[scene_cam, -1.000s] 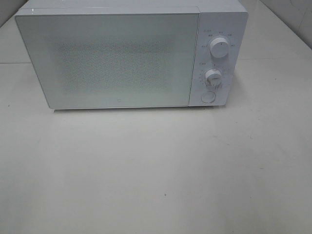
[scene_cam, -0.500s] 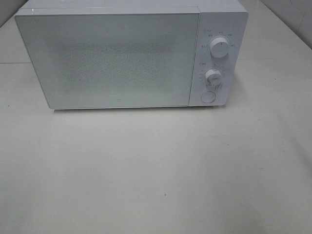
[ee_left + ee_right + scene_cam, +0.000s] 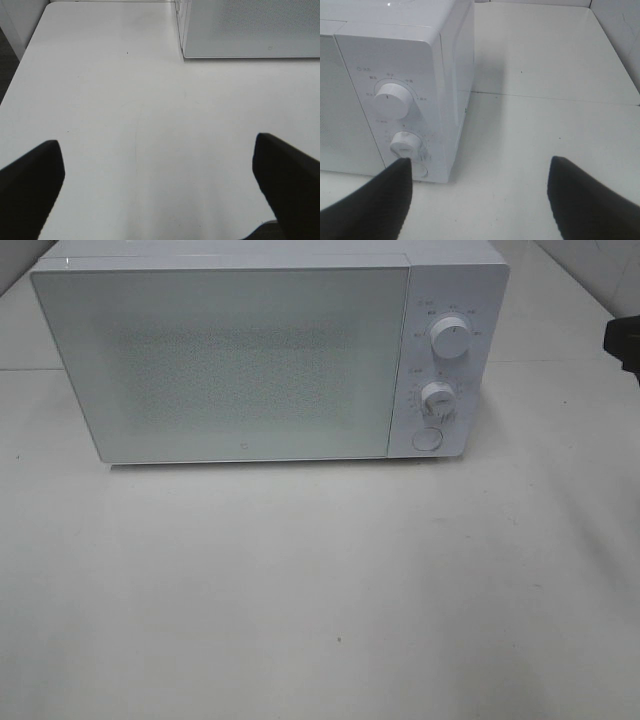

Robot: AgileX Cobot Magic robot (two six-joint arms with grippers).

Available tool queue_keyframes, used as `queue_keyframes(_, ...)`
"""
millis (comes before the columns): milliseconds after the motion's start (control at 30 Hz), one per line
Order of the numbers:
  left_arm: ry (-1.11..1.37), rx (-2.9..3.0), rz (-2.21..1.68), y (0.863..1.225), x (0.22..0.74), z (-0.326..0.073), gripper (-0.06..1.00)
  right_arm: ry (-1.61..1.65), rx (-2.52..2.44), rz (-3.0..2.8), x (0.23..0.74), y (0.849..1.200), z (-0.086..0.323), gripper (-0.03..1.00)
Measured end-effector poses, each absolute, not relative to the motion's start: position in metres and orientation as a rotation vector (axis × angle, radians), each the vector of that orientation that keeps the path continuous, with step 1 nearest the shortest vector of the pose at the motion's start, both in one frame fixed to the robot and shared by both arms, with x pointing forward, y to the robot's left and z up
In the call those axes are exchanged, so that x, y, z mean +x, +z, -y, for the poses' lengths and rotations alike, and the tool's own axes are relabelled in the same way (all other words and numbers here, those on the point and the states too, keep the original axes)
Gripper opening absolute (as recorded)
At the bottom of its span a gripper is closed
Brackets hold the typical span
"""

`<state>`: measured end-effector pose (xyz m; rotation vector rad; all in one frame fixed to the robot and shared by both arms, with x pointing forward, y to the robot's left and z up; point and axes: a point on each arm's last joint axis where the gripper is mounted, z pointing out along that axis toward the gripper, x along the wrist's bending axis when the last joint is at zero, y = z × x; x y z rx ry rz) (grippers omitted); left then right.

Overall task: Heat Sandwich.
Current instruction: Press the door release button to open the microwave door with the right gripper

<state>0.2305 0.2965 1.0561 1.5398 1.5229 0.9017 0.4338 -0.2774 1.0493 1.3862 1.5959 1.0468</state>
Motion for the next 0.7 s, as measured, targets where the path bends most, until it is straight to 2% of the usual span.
queue_keyframes(700,0.902,1.540,-1.523,1.056,0.231,-0.297,0.97,1.091,1.343,-1.409,0.445,0.988,0.280,0.73)
